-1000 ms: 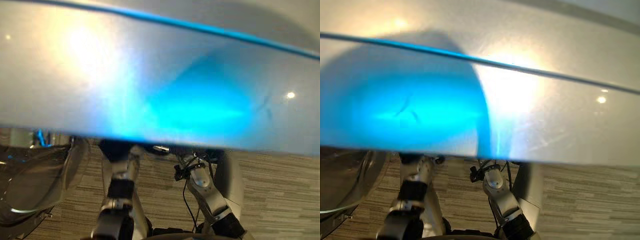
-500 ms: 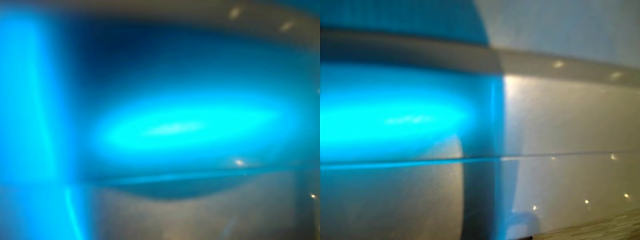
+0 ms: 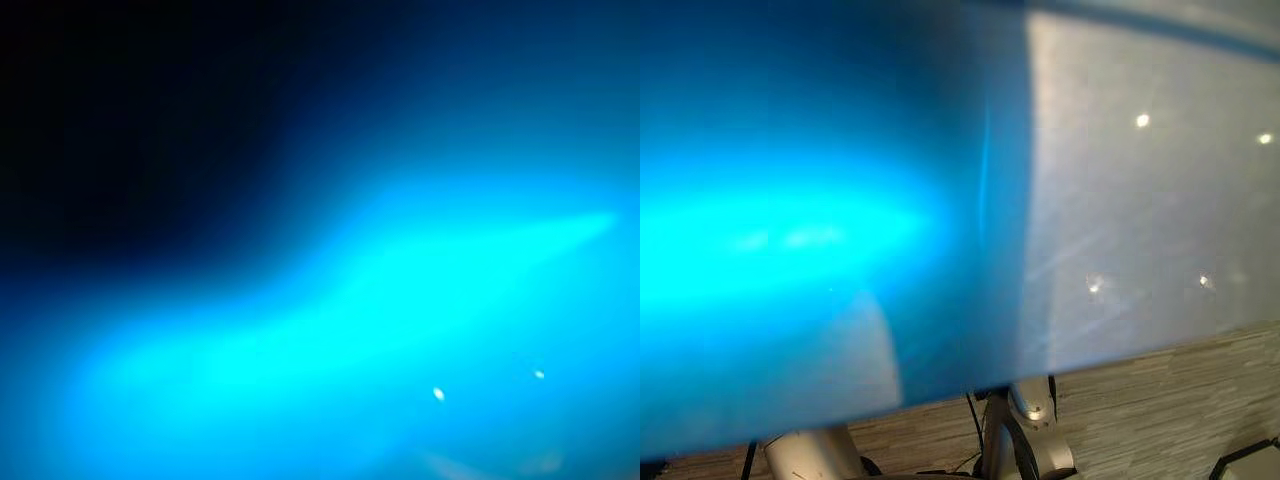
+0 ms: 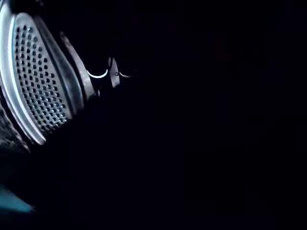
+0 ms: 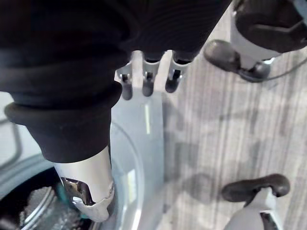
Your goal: Pick up the laundry basket with both hands and put the clothes into the washing machine.
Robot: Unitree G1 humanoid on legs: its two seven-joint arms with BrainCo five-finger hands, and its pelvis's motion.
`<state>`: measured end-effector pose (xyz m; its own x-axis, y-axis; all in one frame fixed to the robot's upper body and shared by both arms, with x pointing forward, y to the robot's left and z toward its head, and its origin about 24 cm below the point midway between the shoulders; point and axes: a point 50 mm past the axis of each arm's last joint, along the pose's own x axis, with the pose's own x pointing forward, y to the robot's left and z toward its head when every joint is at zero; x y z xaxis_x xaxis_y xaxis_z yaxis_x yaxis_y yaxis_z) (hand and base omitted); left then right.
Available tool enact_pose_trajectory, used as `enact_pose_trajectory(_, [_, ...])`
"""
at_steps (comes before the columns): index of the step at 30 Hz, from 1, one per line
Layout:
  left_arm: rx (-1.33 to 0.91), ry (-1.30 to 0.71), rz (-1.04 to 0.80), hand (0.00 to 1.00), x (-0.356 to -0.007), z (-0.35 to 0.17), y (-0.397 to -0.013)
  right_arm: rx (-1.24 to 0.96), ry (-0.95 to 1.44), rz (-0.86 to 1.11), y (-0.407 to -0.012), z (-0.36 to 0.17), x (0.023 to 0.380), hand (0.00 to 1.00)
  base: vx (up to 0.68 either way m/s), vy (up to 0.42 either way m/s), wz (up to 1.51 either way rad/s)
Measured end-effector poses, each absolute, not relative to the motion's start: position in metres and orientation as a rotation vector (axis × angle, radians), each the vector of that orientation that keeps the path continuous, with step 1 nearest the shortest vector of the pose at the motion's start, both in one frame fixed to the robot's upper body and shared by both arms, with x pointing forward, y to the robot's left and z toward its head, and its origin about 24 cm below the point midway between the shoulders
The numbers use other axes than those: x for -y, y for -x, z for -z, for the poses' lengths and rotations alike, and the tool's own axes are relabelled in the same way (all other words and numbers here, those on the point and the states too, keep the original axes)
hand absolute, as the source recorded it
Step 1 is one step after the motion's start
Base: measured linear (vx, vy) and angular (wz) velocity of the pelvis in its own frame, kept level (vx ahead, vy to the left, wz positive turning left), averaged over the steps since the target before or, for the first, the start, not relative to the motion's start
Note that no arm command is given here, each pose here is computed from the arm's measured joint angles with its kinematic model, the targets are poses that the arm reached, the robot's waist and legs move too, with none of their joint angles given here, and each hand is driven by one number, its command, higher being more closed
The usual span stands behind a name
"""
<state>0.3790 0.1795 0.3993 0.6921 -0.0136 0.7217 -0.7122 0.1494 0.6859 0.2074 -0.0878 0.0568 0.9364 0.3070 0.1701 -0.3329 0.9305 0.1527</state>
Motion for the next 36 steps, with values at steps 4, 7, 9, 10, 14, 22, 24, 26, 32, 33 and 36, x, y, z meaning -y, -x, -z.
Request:
enact_pose_trajectory(4, [0.477,-1.558,-0.506,0.0,-0.204,-0.341,-0.394,0.152,-0.181,-0.308,-0.199,-0.056,0.094,0.0,0.02,-0.027,-0.03])
enact_pose_trajectory(7, [0.411,-1.564,-0.472,0.0,-0.213,-0.315,-0.398,0.11,-0.152,-0.319,-0.19,-0.047,0.098,0.0,0.0,-0.018,0.02])
enact_pose_trajectory(9, [0.386,-1.399,-0.524,0.0,-0.225,-0.32,-0.395,0.101,-0.143,-0.321,-0.189,-0.046,0.1,0.0,0.0,-0.016,0.01])
enact_pose_trajectory(10, [0.379,-1.325,-0.549,0.0,-0.231,-0.323,-0.393,0.102,-0.144,-0.321,-0.189,-0.046,0.1,0.0,0.0,-0.037,-0.02])
enact_pose_trajectory(14, [0.385,-0.732,-0.62,0.0,-0.267,-0.335,-0.382,0.082,-0.136,-0.358,-0.185,-0.043,0.098,0.0,0.01,-0.015,-0.02])
enact_pose_trajectory(22, [0.439,-0.657,-0.71,0.0,-0.277,-0.335,-0.373,0.047,-0.134,-0.385,-0.177,-0.037,0.097,0.0,0.01,-0.009,0.04])
enact_pose_trajectory(24, [0.402,-0.642,-0.709,0.0,-0.282,-0.318,-0.375,0.049,-0.13,-0.376,-0.178,-0.037,0.098,0.0,0.02,-0.008,0.01])
enact_pose_trajectory(26, [0.344,-0.605,-0.7,0.0,-0.285,-0.295,-0.377,0.05,-0.127,-0.368,-0.178,-0.037,0.1,0.0,0.03,-0.016,0.06])
enact_pose_trajectory(32, [0.272,-0.36,-0.622,0.0,-0.267,-0.224,-0.382,0.069,-0.117,-0.313,-0.183,-0.04,0.108,0.0,0.04,-0.027,0.12])
enact_pose_trajectory(33, [0.271,-0.324,-0.615,0.0,-0.264,-0.219,-0.382,0.069,-0.116,-0.311,-0.183,-0.04,0.109,0.0,0.03,-0.018,0.14])
enact_pose_trajectory(36, [0.287,-0.135,-0.543,0.0,-0.237,-0.189,-0.376,0.076,-0.105,-0.287,-0.185,-0.041,0.111,0.0,0.03,-0.031,0.15])
